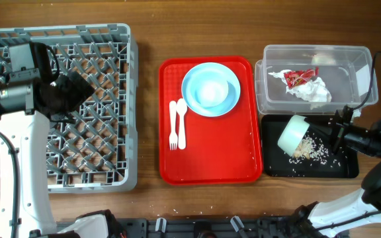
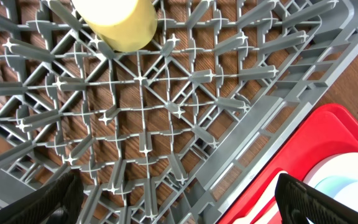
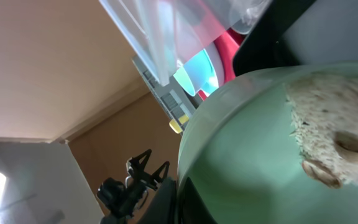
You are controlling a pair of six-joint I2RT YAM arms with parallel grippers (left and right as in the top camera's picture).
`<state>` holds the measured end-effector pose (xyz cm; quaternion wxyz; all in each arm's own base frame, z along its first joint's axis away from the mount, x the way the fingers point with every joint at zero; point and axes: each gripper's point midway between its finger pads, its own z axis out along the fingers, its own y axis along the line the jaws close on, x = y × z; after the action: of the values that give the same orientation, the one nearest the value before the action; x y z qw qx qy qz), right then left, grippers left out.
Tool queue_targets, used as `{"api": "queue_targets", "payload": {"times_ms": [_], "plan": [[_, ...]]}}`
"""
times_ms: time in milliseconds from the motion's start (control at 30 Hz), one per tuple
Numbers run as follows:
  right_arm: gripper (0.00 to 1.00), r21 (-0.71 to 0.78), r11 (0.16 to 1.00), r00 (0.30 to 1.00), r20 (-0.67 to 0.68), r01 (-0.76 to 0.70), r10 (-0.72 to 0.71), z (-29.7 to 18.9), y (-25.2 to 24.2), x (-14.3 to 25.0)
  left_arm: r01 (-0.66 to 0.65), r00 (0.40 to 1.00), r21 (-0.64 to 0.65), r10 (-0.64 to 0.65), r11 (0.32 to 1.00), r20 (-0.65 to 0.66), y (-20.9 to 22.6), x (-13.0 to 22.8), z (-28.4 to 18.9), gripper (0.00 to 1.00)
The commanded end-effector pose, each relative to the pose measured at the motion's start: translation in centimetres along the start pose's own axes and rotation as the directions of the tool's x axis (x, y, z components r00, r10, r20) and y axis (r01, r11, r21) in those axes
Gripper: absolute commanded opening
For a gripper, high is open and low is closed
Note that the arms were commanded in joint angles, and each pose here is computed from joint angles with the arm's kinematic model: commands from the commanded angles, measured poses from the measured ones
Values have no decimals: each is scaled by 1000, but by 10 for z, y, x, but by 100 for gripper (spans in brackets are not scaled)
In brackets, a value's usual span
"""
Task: Sort waste into correct bins and load items into the dishwasher rack
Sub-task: 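Tilt the green bowl with the right gripper, pouring rice onto black tray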
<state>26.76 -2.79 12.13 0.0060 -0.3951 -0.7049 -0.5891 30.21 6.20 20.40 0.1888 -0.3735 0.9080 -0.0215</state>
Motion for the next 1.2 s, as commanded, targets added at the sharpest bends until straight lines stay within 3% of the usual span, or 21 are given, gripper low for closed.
{"api": "queue_targets", "payload": {"times_ms": [0,100,200,267,367,467,533,633,733,833,933,1033,1133,1167], "plan": [[4,-58,997,999,12,51,-51,-3,6,-1,18,1000,11,-18,1000,17,-1,-4,-6,100],[4,-108,990,996,22,93,-91,-7,14,3,18,1000,11,-18,1000,17,-1,-4,-6,100],[4,-81,996,999,9,38,-38,-8,9,4,18,1000,11,-18,1000,17,-1,-4,-6,100],[4,-122,986,994,22,109,-107,-9,16,6,18,1000,11,-18,1000,17,-1,-4,-6,100],[4,-76,996,999,12,40,-39,-8,7,2,18,1000,11,-18,1000,17,-1,-4,-6,100],[4,-131,979,987,35,158,-155,-9,18,4,18,1000,11,-18,1000,17,-1,-4,-6,100],[4,-63,998,1000,-1,30,-30,-8,5,6,18,1000,11,-18,1000,17,-1,-4,-6,100],[4,-149,975,986,14,166,-166,-10,23,15,19,1000,11,-19,1000,17,0,-4,-6,100],[4,-80,995,998,-13,63,-64,-8,9,12,18,1000,11,-18,1000,17,-1,-4,-6,100],[4,-149,970,982,26,191,-189,-10,23,12,18,1000,11,-18,1000,17,-1,-4,-6,100],[4,-96,993,998,13,70,-69,-8,11,4,18,1000,11,-18,1000,17,-1,-4,-6,100],[4,-183,969,986,33,168,-165,-11,29,13,18,1000,11,-18,1000,17,-1,-4,-6,100],[4,-111,991,997,-4,79,-80,-9,15,13,18,1000,11,-18,1000,17,-1,-4,-6,100],[4,-126,981,989,-5,147,-149,-9,19,19,18,1000,10,-18,1000,18,0,-4,-6,100]]}}
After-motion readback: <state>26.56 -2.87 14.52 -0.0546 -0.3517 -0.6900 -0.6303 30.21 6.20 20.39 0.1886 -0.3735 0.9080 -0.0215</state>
